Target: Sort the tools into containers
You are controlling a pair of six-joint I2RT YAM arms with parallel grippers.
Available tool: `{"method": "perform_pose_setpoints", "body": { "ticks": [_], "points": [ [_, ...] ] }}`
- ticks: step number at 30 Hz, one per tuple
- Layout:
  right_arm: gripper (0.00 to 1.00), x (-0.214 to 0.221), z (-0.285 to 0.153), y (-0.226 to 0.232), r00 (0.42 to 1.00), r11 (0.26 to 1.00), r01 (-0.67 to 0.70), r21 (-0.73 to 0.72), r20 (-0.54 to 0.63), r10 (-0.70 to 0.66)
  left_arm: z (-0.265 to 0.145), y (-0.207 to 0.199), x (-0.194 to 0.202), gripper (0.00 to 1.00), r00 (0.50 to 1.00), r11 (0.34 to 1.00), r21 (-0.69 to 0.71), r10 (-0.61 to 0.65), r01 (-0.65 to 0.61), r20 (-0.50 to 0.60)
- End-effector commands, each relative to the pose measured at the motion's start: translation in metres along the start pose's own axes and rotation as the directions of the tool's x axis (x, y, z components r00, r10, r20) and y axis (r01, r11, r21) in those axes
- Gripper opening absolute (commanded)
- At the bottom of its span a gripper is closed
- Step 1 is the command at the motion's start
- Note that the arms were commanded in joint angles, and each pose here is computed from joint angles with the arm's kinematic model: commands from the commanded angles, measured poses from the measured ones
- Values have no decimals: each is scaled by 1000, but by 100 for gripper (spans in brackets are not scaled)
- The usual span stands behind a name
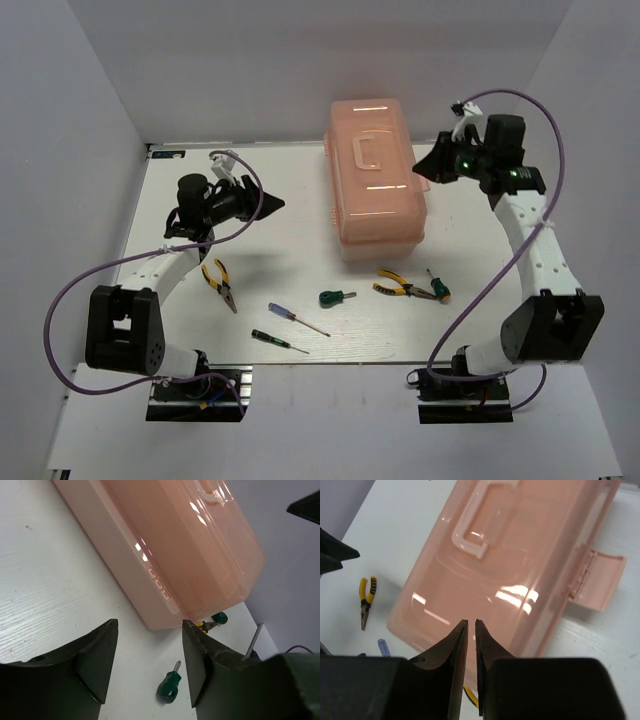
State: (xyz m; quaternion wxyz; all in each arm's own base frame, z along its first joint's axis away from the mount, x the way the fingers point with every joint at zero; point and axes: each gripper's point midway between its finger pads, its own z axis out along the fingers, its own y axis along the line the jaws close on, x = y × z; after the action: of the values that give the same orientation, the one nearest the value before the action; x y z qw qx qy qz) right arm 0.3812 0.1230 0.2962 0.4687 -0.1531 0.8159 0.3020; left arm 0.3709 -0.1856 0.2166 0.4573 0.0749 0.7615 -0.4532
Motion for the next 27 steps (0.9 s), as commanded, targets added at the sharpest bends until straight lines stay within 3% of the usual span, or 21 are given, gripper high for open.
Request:
{"method": "perform_pose_setpoints", "body": {
  "ticks": [1,4,5,8,13,27],
  "points": [
    [17,-41,21,20,999,1000,17,-16,50,-16,-5,-18,-7,66,999,998,60,33,-35,29],
    [22,-45,51,31,1000,999,11,-32,17,-10,-2,-14,-3,66,1000,998,64,16,-17,16],
    [24,-66,51,47,998,998,46,-53,55,-43,-2,-14,-3,67,1000,998,64,16,-17,16],
    [36,-64,83,53,999,998,47,-45,14,-46,0,-15,-3,69,1000,997,77,23,-24,16],
    [49,-59,116,44,999,998,33,61,-1,-33,-4,-25,-5,74,998,990,122,60,-64,37],
    [52,-53,144,43,1000,980,20,196,15,-24,-3,-25,1,76,998,987,149,52,-56,28]
  ]
}}
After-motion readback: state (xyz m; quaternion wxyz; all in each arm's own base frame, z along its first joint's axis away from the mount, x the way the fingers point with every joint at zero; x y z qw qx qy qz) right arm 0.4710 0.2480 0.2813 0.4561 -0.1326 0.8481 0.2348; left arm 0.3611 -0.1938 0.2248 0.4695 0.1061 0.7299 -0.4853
